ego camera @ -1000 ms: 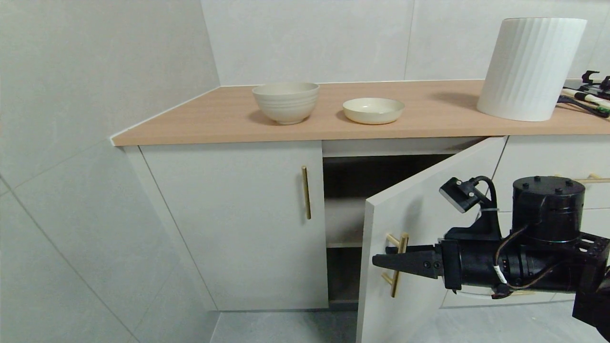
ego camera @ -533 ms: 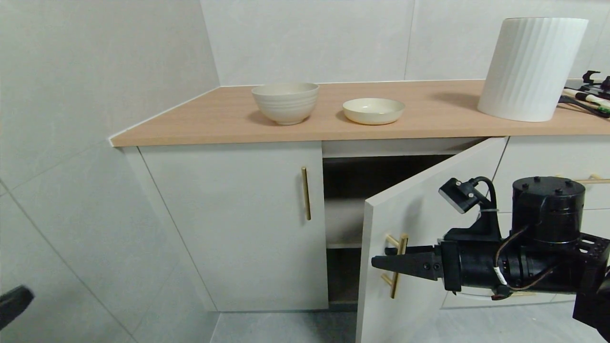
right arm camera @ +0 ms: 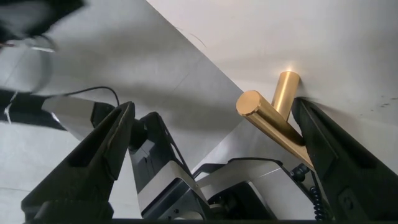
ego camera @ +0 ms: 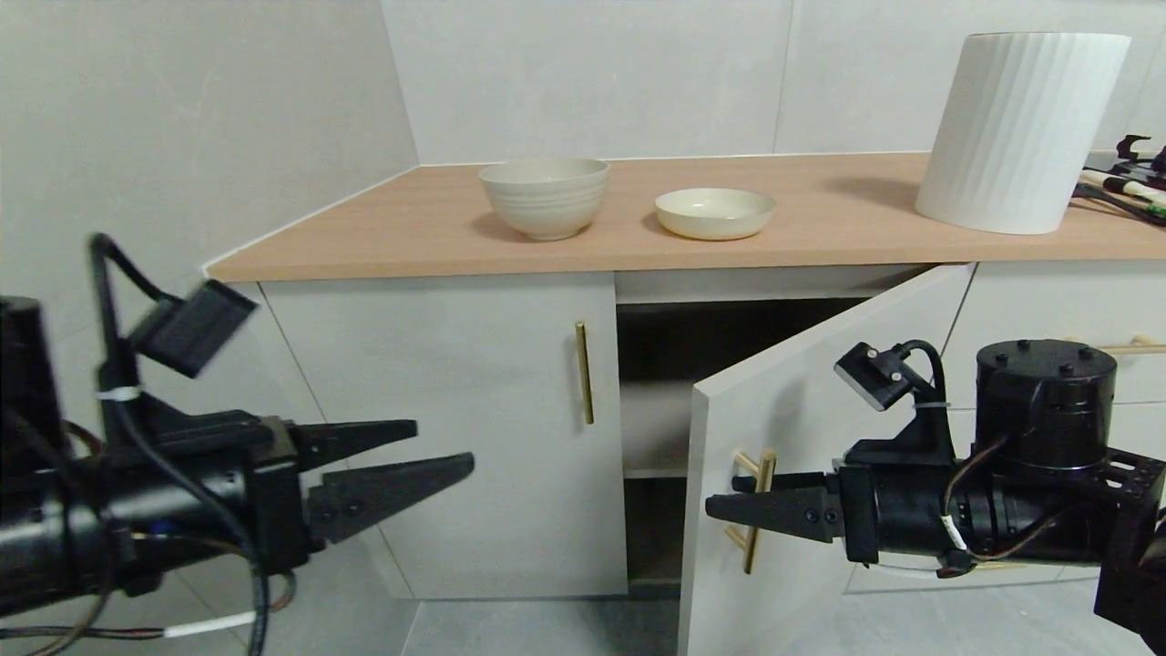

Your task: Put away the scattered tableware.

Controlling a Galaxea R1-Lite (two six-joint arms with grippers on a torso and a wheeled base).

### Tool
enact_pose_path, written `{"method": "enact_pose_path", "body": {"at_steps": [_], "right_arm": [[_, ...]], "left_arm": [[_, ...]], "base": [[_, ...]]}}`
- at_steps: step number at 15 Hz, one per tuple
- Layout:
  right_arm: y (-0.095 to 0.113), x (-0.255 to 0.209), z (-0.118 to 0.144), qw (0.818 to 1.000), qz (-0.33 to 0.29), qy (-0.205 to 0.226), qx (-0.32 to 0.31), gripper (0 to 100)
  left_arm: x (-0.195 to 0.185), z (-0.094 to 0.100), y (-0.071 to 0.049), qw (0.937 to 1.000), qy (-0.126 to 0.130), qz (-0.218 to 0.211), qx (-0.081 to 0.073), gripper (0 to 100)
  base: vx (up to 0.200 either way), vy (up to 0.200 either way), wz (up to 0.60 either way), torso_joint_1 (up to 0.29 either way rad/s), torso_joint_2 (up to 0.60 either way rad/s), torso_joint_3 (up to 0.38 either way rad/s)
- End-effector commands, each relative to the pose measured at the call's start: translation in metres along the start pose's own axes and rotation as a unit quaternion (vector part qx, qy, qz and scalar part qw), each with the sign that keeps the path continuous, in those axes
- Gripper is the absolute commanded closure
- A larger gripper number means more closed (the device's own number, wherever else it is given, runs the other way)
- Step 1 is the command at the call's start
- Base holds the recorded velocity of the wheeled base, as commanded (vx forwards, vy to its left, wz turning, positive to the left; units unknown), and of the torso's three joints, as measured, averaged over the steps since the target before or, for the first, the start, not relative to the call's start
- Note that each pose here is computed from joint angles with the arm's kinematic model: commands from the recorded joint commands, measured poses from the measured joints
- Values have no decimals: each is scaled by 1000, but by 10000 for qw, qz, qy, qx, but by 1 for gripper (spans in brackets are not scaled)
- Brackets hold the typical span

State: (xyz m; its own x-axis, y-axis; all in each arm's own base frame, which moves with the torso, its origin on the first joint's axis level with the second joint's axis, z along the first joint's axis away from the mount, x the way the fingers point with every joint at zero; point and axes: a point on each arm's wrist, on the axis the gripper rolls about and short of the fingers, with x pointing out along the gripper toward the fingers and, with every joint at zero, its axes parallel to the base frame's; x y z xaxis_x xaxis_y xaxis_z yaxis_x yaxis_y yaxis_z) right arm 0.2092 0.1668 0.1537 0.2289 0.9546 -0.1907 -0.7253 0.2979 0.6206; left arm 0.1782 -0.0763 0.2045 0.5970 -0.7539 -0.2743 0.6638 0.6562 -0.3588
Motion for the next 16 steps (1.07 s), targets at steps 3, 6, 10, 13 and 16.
{"method": "enact_pose_path", "body": {"at_steps": [3,6,10,13,16], "right_arm": [[0,8,-5,9999,73,138,37,0],[-1,10,-6,9998,76,178,56,0],[-1,10,-6,9998,79,173,52,0],[0,11,-5,9998,90,167,40,0],[1,12,-5,9998,122,171,20,0]], "left_arm": [[69,-56,19,9939,1013,-334,-290,0],[70,-53,17,9947,838,-387,-451,100],[98,-38,25,9963,638,-450,-357,100],[152,-38,50,9970,532,-479,-302,100],[192,-57,50,9961,338,-805,-98,100]], "base": [[0,0,0,0,0,0],[0,0,0,0,0,0],[0,0,0,0,0,0],[0,0,0,0,0,0],[0,0,0,0,0,0]]}}
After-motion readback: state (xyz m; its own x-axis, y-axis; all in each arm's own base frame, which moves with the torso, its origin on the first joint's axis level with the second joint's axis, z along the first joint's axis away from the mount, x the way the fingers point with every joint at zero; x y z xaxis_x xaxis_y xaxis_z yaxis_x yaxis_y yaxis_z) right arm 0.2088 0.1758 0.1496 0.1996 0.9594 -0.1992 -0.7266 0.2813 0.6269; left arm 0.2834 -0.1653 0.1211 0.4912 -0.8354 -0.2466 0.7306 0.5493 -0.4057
